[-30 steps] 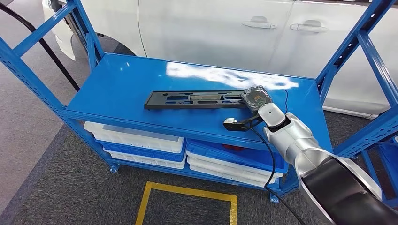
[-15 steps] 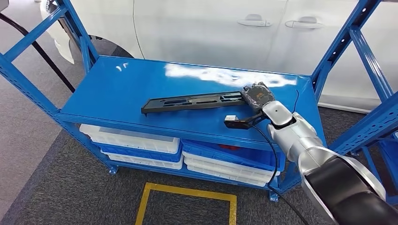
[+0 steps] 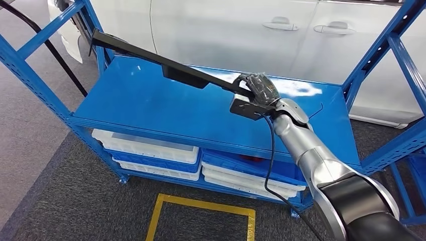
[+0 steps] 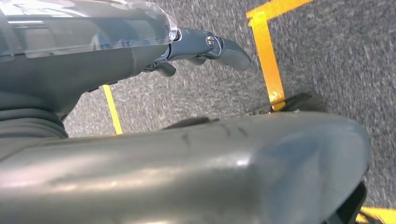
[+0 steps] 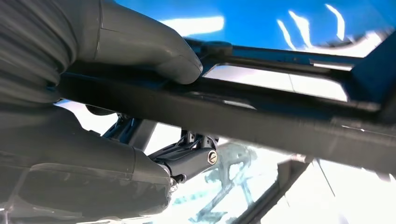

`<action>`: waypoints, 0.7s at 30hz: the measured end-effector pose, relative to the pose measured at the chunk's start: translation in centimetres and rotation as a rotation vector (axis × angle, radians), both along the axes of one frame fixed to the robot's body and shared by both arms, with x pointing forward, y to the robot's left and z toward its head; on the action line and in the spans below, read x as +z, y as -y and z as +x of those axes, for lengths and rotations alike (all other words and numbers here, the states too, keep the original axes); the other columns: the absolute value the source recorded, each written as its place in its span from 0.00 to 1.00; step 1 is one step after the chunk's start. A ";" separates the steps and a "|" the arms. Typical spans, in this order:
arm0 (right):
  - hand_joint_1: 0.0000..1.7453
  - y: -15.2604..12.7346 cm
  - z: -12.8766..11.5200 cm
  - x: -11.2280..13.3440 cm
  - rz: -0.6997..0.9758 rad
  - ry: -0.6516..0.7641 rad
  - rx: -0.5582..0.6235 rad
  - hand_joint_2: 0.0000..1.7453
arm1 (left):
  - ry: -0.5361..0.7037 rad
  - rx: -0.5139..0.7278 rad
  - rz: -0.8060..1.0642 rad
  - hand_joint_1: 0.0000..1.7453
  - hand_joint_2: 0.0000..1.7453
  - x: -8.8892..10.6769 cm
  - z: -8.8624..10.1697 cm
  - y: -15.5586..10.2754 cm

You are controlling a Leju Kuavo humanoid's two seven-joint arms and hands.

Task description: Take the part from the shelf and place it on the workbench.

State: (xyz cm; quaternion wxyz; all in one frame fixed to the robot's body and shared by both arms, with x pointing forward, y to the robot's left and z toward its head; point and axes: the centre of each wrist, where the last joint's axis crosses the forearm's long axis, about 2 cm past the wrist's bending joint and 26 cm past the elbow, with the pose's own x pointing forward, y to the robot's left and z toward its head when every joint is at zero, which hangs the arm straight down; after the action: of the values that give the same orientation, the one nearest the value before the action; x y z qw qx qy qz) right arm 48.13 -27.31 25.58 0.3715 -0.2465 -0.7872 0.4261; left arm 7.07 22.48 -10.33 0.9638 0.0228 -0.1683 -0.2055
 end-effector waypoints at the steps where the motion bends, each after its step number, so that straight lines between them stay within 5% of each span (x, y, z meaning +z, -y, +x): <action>1: 1.00 -0.2 0.0 0.4 0.057 -0.008 0.034 1.00 | 0.001 0.001 0.001 0.00 0.00 0.0 0.0 0.0; 4: 1.00 -1.4 -0.4 1.7 0.279 -0.060 0.167 1.00 | 0.005 0.006 0.006 0.00 0.00 0.0 -0.2 0.0; 8: 1.00 -2.7 -1.9 2.7 0.520 -0.100 0.344 1.00 | 0.015 0.015 0.009 0.00 1.00 0.0 -0.2 -0.1; 18: 1.00 -3.3 -6.8 -2.6 0.678 -0.159 0.481 1.00 | 0.026 0.031 0.001 0.00 1.00 -0.2 -0.8 -0.2; 21: 1.00 -3.5 -9.3 -6.0 0.760 -0.201 0.514 1.00 | 0.035 0.045 0.002 0.00 1.00 -0.2 -1.1 -0.3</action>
State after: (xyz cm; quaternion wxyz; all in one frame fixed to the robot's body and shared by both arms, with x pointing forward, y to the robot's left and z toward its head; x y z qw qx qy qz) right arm 38.81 -23.77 19.56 0.3922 0.1522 -0.8832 0.2075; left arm 5.94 22.76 -10.53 0.9651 0.0309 -0.1845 -0.1834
